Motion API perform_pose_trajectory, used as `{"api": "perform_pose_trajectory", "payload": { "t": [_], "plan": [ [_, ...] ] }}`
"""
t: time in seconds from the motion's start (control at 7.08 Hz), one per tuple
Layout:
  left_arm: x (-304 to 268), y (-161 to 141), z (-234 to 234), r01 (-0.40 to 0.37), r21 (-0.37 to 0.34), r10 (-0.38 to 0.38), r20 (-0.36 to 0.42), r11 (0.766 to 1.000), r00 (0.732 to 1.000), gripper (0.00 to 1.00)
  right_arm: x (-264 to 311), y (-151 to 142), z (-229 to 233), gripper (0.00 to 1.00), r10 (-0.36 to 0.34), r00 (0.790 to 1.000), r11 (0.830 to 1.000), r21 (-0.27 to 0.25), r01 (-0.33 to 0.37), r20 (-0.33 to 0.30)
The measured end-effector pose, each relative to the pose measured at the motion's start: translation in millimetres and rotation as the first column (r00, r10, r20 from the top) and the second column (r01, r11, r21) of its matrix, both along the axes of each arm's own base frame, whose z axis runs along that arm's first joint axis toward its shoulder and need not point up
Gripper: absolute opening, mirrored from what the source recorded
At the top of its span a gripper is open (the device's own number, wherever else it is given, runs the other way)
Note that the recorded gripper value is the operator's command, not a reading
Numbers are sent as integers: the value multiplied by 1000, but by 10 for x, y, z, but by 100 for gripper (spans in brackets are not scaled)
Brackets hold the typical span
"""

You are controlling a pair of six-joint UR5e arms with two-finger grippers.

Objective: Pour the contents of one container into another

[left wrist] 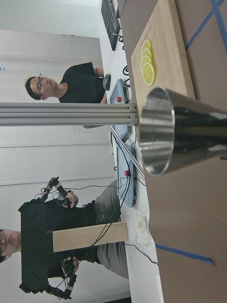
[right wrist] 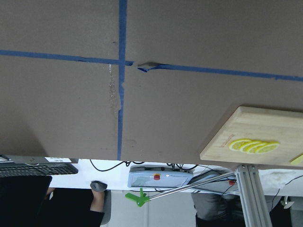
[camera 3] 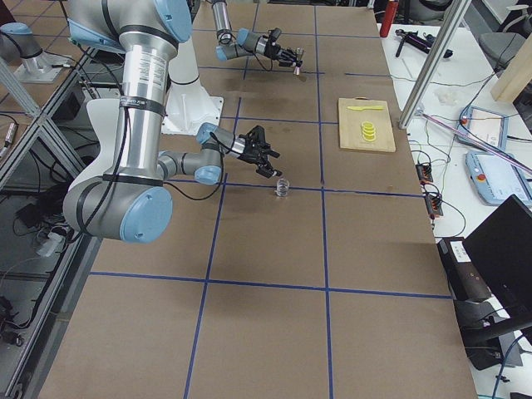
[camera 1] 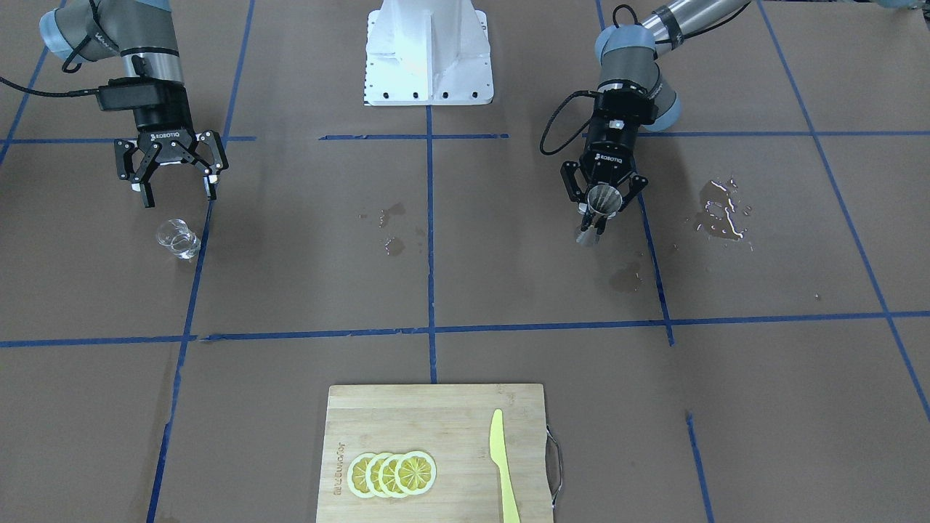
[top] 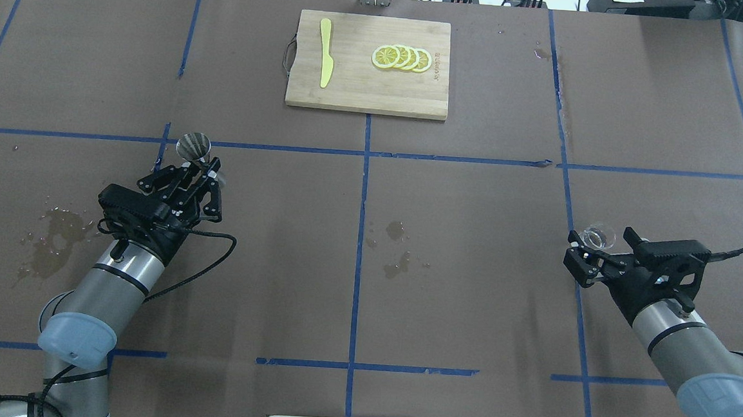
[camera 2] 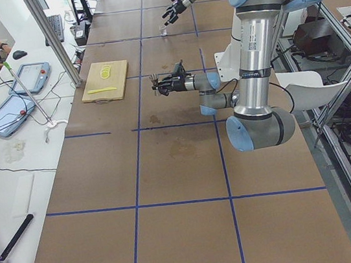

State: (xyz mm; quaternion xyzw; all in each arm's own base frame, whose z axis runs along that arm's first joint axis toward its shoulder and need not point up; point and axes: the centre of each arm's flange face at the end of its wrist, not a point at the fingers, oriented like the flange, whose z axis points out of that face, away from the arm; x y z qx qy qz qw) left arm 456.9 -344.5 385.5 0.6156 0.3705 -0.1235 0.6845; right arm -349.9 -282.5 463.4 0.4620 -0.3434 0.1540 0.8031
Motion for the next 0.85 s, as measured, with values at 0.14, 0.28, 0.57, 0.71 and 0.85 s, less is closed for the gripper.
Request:
{"api": "perform_pose_trajectory", "payload": {
  "t": [0.14,0.28,0.57,0.71,0.85],
  "plan": [
    [15,-12,-33,1,1,-1,-5,1000,1000,0,-39,61,52,99,71,997,997,-9,-70,44],
    [33,-29,-65,3,3,-3,-9,1000,1000,0,-85,114,109,99,130,989,992,-9,-130,63],
    [67,-50,-93,5,3,-5,-13,1000,1000,0,-180,169,249,99,205,976,979,1,-206,75],
    [75,-56,-109,5,4,-5,-16,1000,1000,0,-241,173,337,99,222,973,975,10,-223,62],
    [80,-60,-125,6,4,-6,-19,1000,1000,0,-300,174,445,99,232,972,972,16,-233,47]
  ]
}}
